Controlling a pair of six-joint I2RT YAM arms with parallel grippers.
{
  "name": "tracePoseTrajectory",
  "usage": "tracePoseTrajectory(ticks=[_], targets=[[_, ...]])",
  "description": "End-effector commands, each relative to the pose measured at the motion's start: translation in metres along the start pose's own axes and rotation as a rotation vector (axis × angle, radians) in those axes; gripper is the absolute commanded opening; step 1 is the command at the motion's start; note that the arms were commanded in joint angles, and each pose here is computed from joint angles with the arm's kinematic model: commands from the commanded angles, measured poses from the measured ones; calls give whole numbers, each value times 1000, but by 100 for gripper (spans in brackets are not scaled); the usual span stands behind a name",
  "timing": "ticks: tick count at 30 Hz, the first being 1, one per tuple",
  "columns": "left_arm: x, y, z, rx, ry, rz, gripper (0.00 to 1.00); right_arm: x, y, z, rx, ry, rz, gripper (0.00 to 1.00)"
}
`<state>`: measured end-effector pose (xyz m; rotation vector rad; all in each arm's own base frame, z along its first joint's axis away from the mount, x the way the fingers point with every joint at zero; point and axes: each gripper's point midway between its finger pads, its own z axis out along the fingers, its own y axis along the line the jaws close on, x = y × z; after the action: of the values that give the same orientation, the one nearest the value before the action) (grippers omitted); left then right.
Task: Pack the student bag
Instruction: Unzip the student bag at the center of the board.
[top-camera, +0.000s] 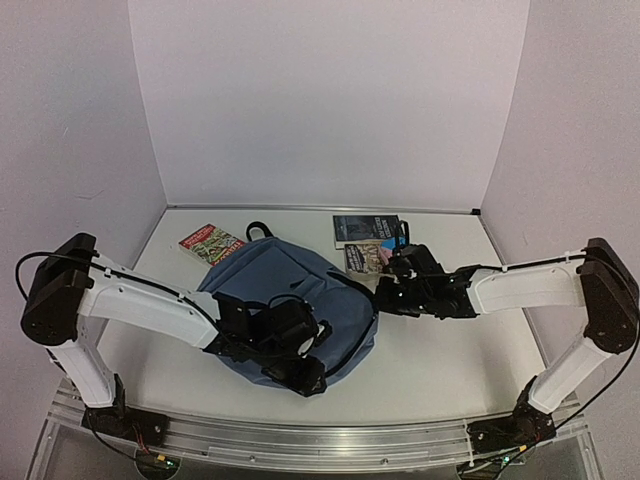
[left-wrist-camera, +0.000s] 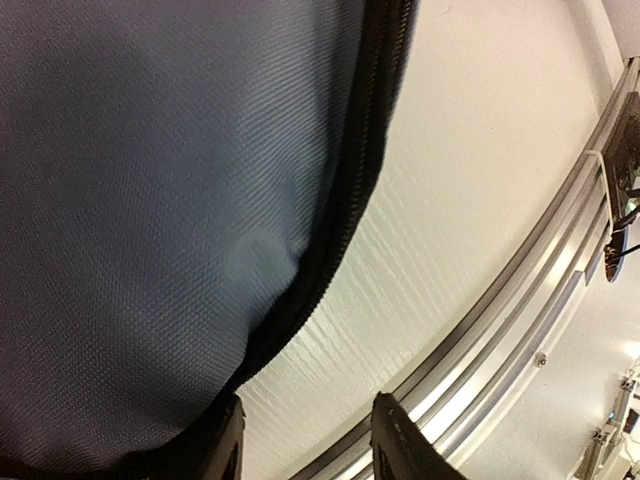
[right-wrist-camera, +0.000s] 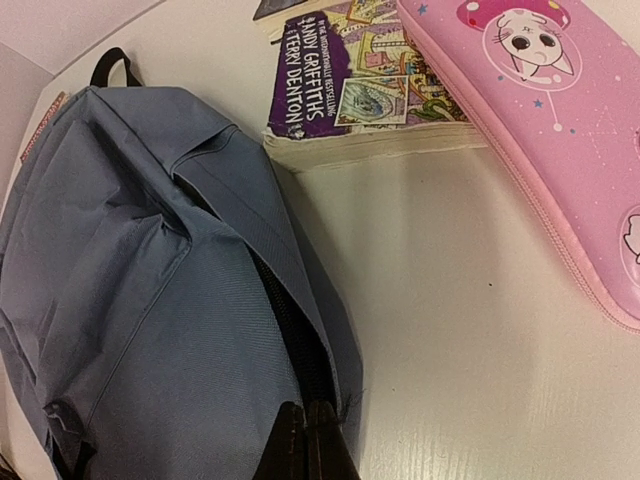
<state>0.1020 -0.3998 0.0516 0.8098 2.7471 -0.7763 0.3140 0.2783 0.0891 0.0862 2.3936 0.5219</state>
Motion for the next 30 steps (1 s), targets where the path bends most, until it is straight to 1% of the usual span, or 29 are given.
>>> tracePoseTrajectory(ticks=[1,3,7,12,18,19,21,22,24,27,28,30], targets=[[-62,-33,-37,21,-214,62,63,-2,8,0,-43,-2,12,0],[-79,-38,-38,7,-272,79,72,3,8,1,-56,8,24,0],[-99,-38,-23,-35,-320,96,80,5,10,1,-78,15,43,0],[-118,-39,0,-84,-333,124,81,4,13,0,-95,13,48,0],[-133,-33,15,-110,-343,136,81,4,14,-1,-101,13,52,0],[-135,-31,17,-121,-343,135,80,4,13,-2,-101,12,55,0],[-136,-26,19,-144,-343,137,74,5,13,-2,-102,12,58,0],[-136,-25,21,-150,-342,140,68,5,12,-2,-102,12,60,0],[-135,-25,24,-147,-334,149,55,6,11,-2,-101,13,61,0],[-132,-26,34,-130,-310,157,43,7,11,-1,-100,14,63,0],[-130,-25,37,-130,-301,157,40,7,11,-1,-100,14,64,0],[-128,-24,40,-132,-291,154,39,6,11,-2,-100,11,65,0]])
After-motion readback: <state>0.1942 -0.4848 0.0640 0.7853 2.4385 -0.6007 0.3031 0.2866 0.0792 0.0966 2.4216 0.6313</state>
